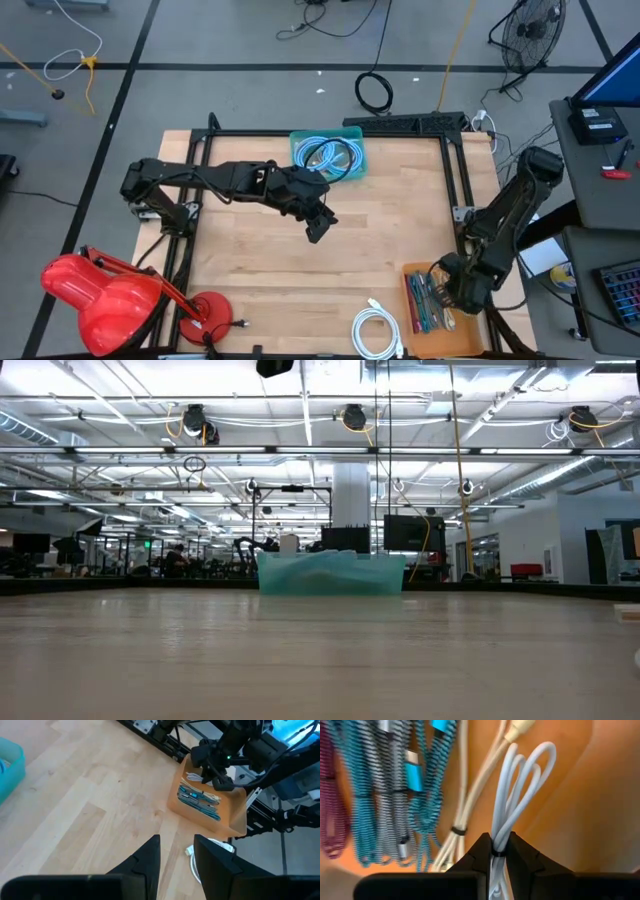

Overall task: Pick & Place USB Port
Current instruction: Put the white charger cable into the orange bin, then put the white display cable into the blue bin

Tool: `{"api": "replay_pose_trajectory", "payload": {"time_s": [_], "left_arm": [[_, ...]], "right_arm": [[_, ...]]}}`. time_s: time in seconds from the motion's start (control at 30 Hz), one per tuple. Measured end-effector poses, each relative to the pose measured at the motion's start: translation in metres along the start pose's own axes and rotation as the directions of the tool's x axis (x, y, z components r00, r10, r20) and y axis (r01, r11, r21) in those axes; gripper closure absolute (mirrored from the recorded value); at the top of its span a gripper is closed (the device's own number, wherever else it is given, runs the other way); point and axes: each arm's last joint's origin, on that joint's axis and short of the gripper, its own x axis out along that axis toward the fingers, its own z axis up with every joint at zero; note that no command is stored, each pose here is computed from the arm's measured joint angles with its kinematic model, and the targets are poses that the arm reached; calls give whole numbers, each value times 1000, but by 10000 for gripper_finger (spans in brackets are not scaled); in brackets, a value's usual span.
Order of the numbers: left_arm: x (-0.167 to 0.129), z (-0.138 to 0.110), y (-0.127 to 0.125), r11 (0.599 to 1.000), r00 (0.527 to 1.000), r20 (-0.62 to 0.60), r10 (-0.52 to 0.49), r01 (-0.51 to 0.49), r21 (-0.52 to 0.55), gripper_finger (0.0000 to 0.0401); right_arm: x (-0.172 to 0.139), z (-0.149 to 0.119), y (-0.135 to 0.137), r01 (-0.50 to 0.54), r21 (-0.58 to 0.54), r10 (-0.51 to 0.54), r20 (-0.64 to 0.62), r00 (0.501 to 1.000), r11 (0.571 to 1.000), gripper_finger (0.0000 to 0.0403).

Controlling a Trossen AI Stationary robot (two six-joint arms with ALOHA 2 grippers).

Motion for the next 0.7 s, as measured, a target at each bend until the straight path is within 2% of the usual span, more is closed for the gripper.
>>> {"api": "replay_pose_trajectory", "payload": {"time_s": [0.17,0.27,0.5,0.6,0.7], "left_arm": [[0,0,0,1000,1000,2,0,0,0,284],[0,0,0,1000,1000,2,0,0,4,284],[0,1,0,1000,1000,8,-4,4,9,284],[0,0,-1,1000,1000,6,-5,5,13,284],[0,-1,-3,1000,1000,5,-5,5,17,284]], "right_arm": [[8,-1,0,85,6,-85,-29,996,996,376],[9,-1,1,94,5,-94,-31,995,996,370],[6,0,2,41,-4,-41,2,999,999,276],[4,0,1,25,-20,-25,-2,1000,999,259],[-3,-1,-1,-4,-45,3,-31,1000,999,258]]}}
